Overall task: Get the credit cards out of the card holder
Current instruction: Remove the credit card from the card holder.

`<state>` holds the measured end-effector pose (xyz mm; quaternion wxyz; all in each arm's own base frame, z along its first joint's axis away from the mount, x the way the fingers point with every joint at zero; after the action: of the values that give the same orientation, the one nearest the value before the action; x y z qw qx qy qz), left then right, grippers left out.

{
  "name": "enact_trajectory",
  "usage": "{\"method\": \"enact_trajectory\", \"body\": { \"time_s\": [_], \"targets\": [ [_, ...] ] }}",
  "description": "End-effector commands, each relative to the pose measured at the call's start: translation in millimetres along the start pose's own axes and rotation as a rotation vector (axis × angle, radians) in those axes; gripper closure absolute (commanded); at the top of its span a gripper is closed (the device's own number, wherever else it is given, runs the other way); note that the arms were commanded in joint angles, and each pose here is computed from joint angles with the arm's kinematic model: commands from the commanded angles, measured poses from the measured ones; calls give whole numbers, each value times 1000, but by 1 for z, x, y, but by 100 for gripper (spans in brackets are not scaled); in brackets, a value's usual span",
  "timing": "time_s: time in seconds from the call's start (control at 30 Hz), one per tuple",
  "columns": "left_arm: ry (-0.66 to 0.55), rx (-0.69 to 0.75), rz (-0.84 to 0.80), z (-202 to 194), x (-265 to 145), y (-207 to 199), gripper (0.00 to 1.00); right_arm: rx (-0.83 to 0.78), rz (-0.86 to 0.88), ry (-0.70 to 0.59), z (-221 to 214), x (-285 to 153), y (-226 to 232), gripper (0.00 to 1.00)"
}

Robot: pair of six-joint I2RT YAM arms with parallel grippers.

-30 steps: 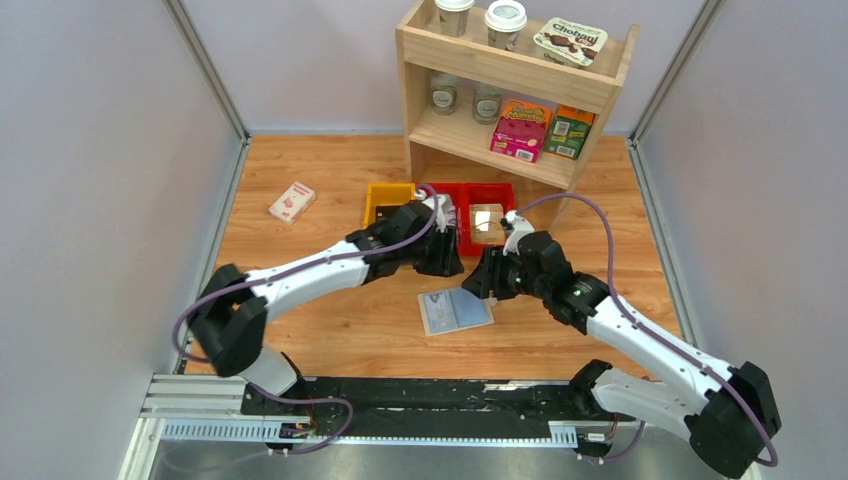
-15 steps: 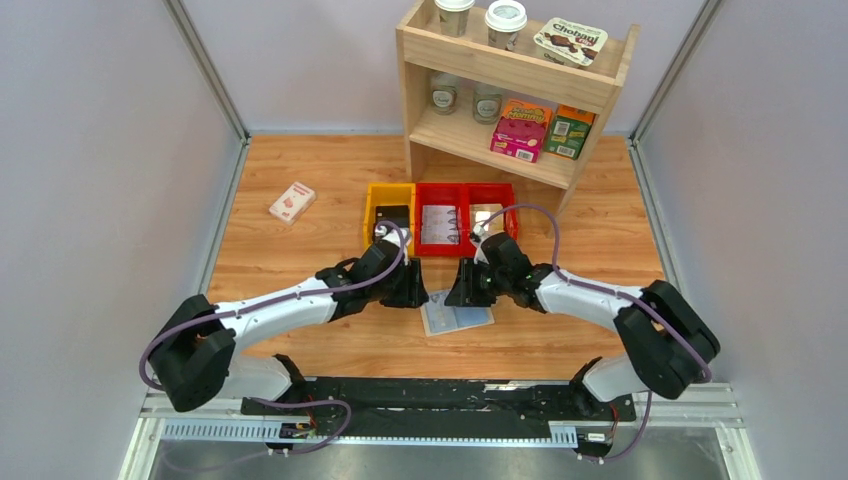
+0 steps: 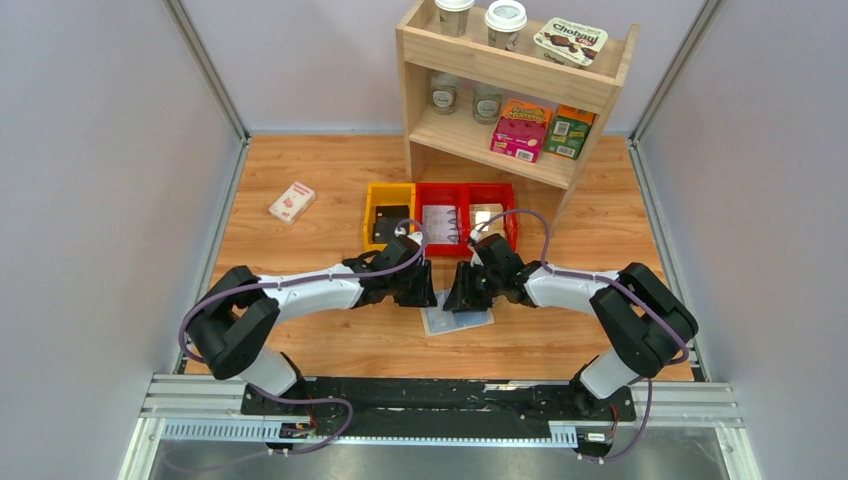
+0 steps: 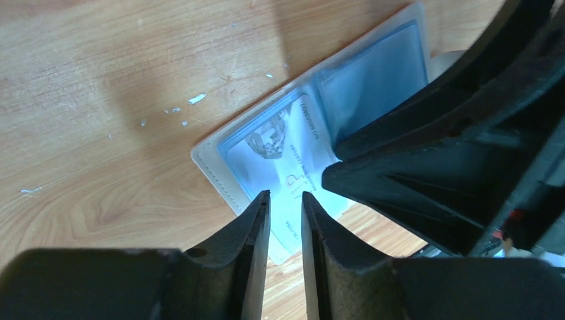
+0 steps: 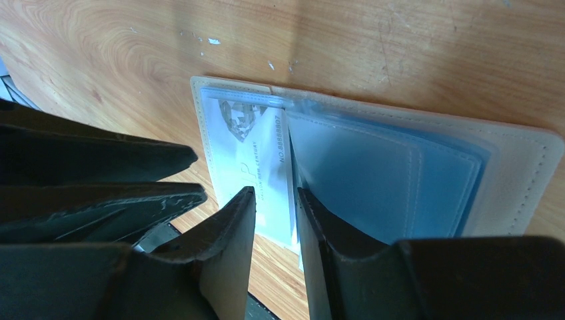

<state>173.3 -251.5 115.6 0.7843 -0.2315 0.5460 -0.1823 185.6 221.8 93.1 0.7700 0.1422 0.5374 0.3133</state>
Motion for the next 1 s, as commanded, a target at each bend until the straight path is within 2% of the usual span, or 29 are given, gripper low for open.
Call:
{"method": "enact_trajectory", "body": {
  "time_s": [0.0, 0.1, 0.43, 0.6, 0.73, 0.97],
  "targets": [
    [21, -19, 36, 4, 4, -3, 70, -8, 14, -27, 7, 1, 2, 64],
    [23, -25, 97, 2, 5, 5, 75, -25, 57, -39, 7, -2, 6, 64],
    [84, -25, 134, -3, 18, 11, 80, -88, 222, -100, 14, -9, 22, 65],
    [86, -20, 149, -3, 19, 14, 81, -107, 286, -139, 17, -13, 29, 70],
    [96, -10, 172, -4, 21, 16, 82, -112, 323, -122, 16, -11, 30, 76],
    [90, 14, 219, -2, 20, 20, 85, -125, 381, -153, 14, -17, 35, 80]
  ]
}}
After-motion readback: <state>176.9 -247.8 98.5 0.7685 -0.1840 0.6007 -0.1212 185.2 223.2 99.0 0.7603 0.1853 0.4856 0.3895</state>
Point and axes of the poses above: each gripper's point midway between its finger pads, its own x axis out along the fingers, its own y axis along the line the jaws close on, z = x × y, the point moved 9 cm from there along -x, back along the fingers, and after that the axes turned 13 degrees about -x, right-handed, at the moved point
